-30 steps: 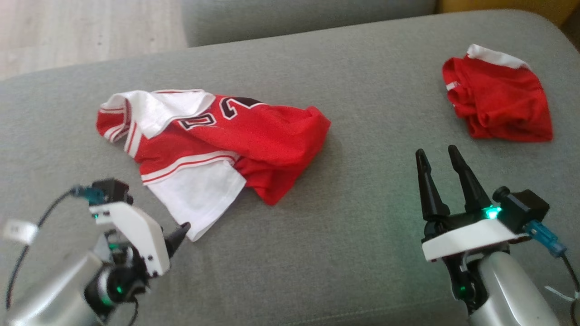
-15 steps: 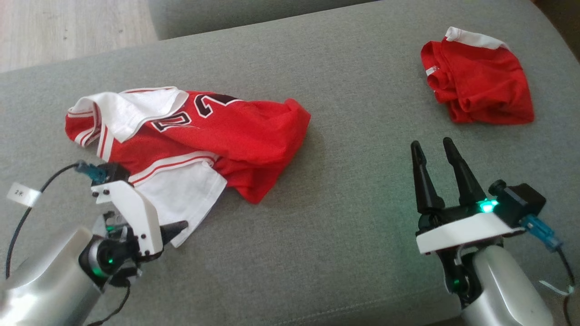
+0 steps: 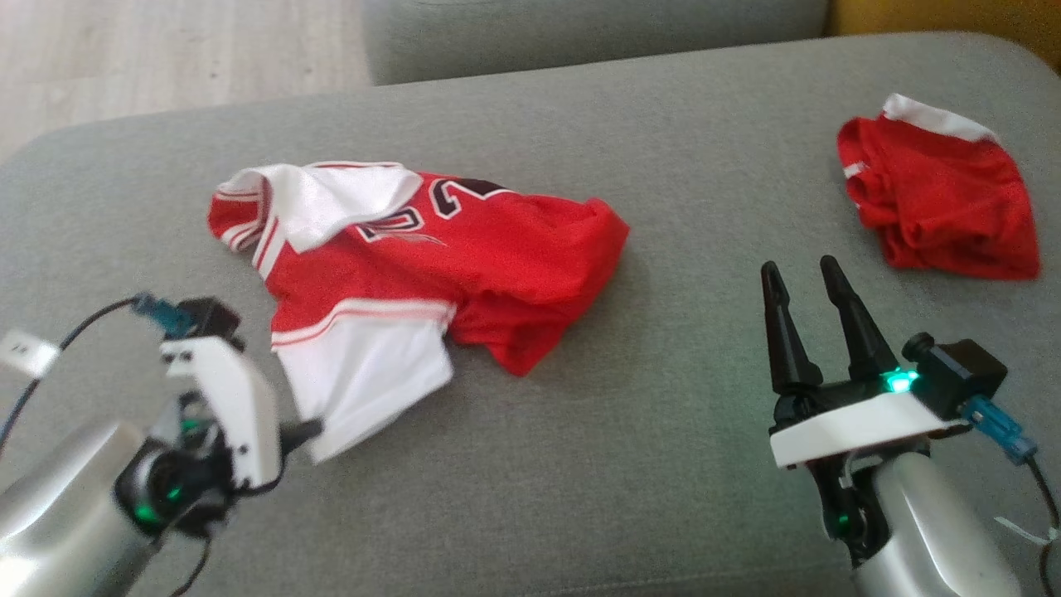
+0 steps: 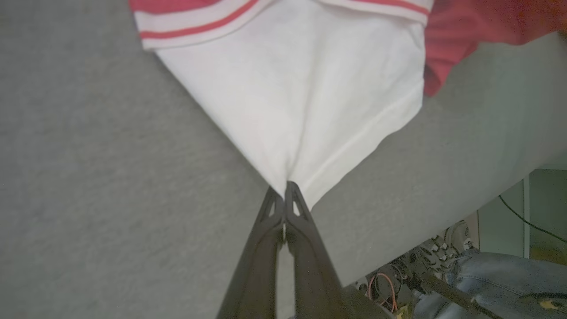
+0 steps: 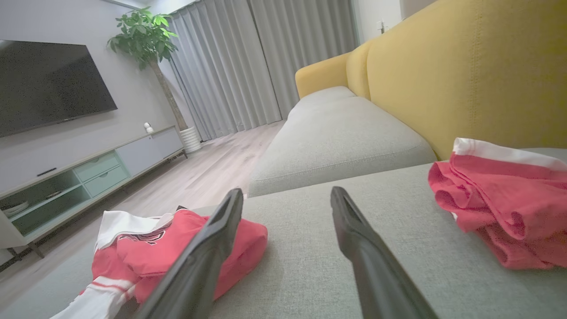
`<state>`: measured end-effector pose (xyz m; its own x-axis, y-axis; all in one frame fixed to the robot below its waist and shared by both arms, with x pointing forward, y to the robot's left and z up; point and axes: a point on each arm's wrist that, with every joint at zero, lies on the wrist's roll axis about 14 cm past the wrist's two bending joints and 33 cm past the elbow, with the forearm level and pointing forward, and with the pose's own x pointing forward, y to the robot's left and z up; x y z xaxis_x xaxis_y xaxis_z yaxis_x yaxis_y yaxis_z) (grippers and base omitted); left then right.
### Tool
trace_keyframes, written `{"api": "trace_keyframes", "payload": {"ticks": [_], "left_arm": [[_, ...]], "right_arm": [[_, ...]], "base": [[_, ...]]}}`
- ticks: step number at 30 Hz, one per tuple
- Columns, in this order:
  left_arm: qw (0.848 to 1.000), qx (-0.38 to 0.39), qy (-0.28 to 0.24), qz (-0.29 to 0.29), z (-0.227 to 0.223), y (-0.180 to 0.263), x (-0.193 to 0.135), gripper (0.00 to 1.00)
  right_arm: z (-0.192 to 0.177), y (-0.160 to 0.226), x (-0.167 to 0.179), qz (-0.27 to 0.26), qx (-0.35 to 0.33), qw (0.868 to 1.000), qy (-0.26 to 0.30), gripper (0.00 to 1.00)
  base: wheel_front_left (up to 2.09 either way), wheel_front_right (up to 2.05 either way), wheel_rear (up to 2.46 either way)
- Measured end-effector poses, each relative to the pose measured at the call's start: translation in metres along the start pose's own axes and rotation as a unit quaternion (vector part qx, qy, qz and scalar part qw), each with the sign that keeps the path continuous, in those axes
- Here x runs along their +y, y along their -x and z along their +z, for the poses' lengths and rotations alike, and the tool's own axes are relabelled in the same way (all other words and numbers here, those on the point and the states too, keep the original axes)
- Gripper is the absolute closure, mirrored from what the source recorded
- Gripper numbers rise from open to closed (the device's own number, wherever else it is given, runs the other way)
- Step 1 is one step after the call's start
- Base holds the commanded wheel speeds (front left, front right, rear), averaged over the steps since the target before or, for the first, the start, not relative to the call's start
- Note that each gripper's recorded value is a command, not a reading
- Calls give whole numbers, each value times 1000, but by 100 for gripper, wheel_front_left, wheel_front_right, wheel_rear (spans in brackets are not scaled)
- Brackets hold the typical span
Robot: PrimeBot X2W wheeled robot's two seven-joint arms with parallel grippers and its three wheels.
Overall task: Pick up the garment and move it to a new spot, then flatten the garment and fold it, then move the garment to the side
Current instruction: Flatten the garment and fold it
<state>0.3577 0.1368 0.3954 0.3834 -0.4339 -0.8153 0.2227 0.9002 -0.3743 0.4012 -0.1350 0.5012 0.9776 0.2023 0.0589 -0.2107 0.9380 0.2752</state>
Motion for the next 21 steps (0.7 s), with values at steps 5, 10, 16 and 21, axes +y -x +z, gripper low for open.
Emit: {"api": "trace_keyframes", "payload": {"ticks": [5,10,16,21], "left_arm": [[997,30,35,59,-42,22,40,100],[993,19,68,93,-62,25,57,68],[979,-151,27,137,-9,38,67,0],[925,-347,-32,154,47,68,40,0]], "right_arm": [[-4,-2,7,14,7,1000,3,0],[-10,-2,10,21,17,1000,5,0],[-17,-3,15,31,27,999,7,0],[-23,-4,16,35,38,999,6,0]], "base": [[0,0,0],[0,0,0],[0,0,0],[0,0,0]]}}
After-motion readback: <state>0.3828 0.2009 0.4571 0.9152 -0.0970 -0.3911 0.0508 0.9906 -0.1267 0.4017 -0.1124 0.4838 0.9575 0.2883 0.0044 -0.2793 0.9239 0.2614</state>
